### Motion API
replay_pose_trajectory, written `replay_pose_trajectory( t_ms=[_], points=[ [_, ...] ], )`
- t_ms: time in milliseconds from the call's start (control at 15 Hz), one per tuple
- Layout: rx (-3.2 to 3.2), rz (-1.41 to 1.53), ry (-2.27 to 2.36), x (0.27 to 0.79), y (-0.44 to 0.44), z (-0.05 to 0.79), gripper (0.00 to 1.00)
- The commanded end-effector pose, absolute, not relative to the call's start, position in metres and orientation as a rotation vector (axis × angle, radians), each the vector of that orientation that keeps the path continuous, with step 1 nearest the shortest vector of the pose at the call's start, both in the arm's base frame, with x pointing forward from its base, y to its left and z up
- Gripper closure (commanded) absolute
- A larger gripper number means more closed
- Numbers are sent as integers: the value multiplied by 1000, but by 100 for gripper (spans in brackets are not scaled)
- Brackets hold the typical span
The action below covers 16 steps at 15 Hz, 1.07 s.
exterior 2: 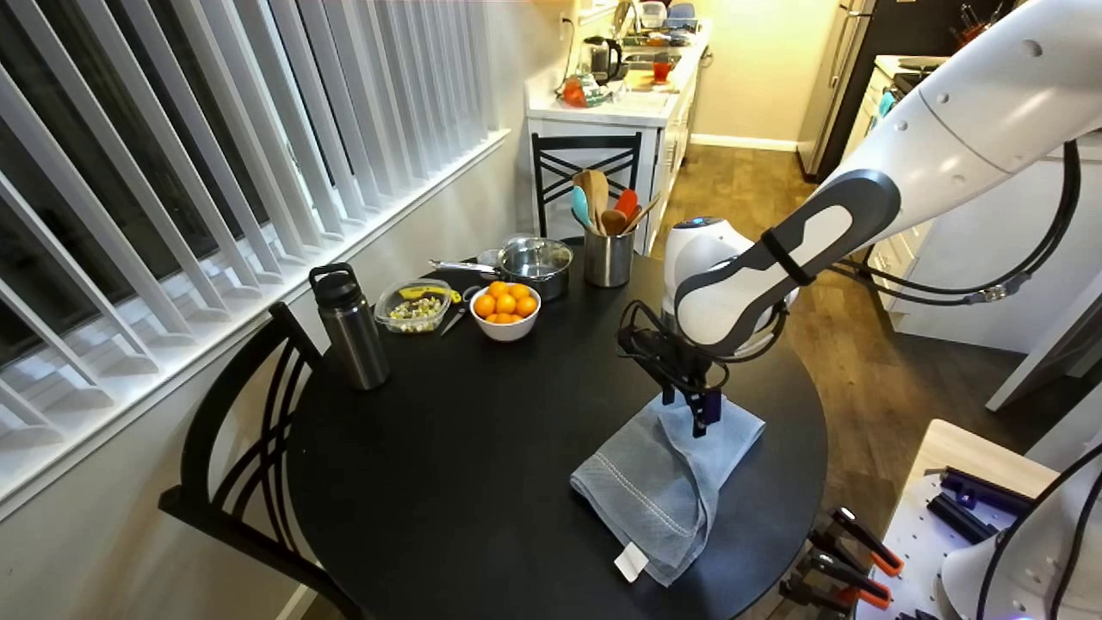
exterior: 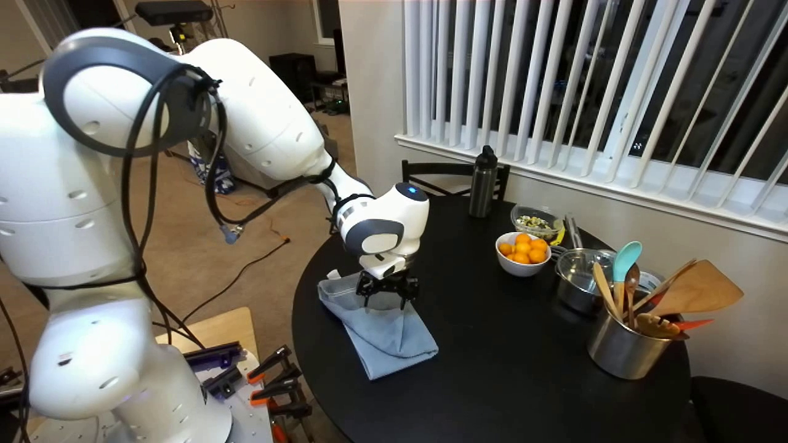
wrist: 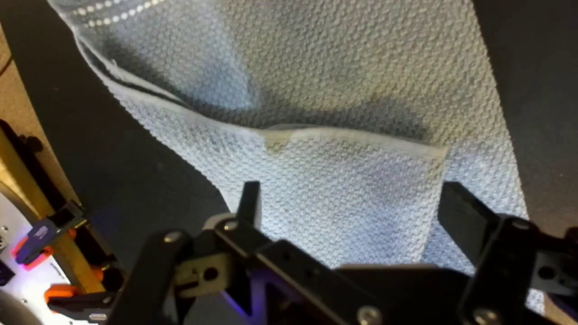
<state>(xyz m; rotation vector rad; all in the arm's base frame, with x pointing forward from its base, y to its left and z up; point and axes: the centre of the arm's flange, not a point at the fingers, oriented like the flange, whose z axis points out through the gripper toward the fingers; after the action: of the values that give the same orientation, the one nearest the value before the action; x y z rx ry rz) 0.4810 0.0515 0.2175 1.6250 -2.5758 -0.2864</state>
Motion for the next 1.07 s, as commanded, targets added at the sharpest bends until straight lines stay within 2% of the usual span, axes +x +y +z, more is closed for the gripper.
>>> replay_pose_trajectory(
  t_ms=[0,1000],
  points=[
    [1632,-347,-2575,499,53,199,0],
    [1623,-384,-2518,500,40,178,0]
  ],
)
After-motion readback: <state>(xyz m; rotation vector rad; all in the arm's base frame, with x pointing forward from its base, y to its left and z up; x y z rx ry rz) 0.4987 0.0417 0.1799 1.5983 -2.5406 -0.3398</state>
